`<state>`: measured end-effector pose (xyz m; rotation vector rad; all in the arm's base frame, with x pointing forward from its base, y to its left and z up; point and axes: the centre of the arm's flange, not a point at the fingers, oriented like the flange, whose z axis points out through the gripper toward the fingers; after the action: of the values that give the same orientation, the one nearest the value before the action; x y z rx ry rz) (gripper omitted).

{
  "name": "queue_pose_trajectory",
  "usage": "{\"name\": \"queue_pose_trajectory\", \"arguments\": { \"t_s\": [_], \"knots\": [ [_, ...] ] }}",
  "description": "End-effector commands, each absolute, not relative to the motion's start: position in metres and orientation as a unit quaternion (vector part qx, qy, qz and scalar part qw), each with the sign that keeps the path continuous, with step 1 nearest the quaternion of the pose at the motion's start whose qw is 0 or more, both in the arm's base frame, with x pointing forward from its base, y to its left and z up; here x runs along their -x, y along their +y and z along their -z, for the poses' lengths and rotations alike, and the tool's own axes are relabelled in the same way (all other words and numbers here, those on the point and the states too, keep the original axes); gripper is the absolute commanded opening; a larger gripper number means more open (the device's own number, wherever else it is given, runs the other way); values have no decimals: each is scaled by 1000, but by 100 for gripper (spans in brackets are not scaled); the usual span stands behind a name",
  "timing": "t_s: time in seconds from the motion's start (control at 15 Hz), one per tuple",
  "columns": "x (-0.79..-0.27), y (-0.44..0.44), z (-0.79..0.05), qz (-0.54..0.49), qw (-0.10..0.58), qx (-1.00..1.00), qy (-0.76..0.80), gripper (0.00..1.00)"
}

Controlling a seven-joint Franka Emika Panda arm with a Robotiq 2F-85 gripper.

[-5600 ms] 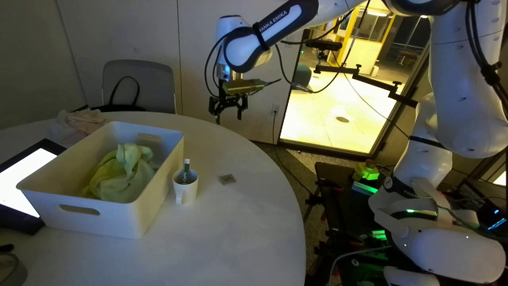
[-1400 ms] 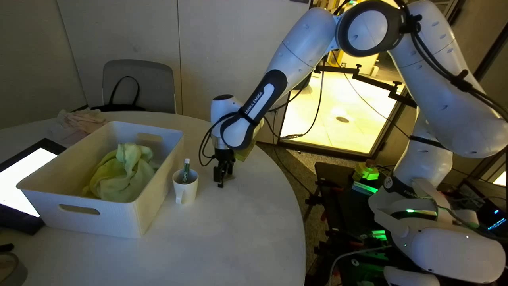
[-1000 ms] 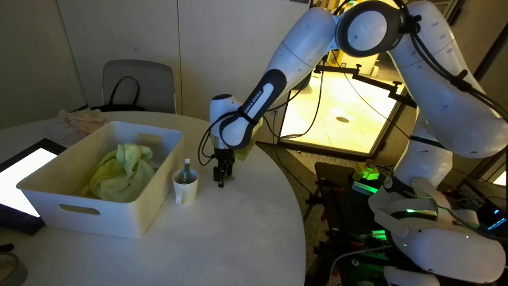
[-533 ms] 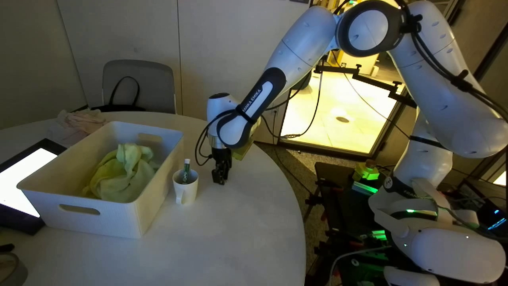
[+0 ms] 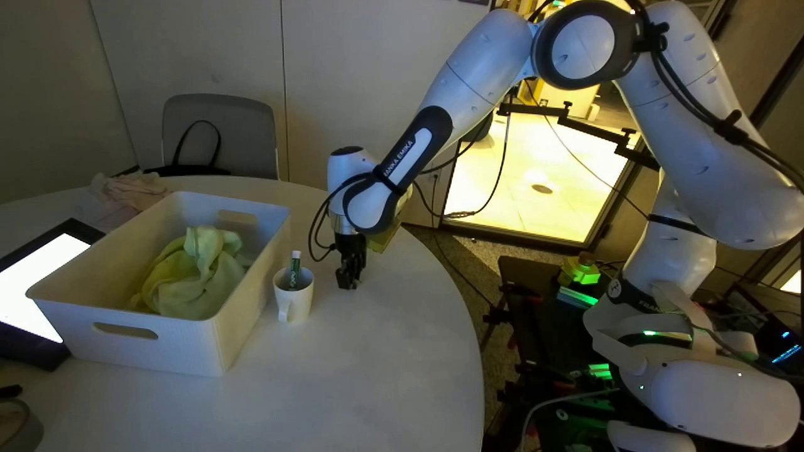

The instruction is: Pick up the yellow towel put it in the basket, pick up a black masking tape put it in the cup, pick up the light yellow towel put it in the basket, pick up the marker put it in the cup, pick up the white-brown towel put it in the basket and pick up the object put it in the cup

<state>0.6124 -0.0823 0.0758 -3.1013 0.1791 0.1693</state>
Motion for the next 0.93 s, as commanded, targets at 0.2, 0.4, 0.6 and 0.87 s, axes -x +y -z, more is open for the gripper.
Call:
{"name": "queue_pose_trajectory", "arguments": {
  "t_s": [0.2, 0.4, 0.6, 0.87],
  "knots": [
    [-612, -76, -90, -54, 21, 997, 50, 3],
    [-610, -69, -103, -50, 17, 997, 47, 3],
    [-608, -60, -121, -46, 14, 998, 41, 3],
    [-602, -43, -151, -53, 2, 998, 40, 3]
  ]
}}
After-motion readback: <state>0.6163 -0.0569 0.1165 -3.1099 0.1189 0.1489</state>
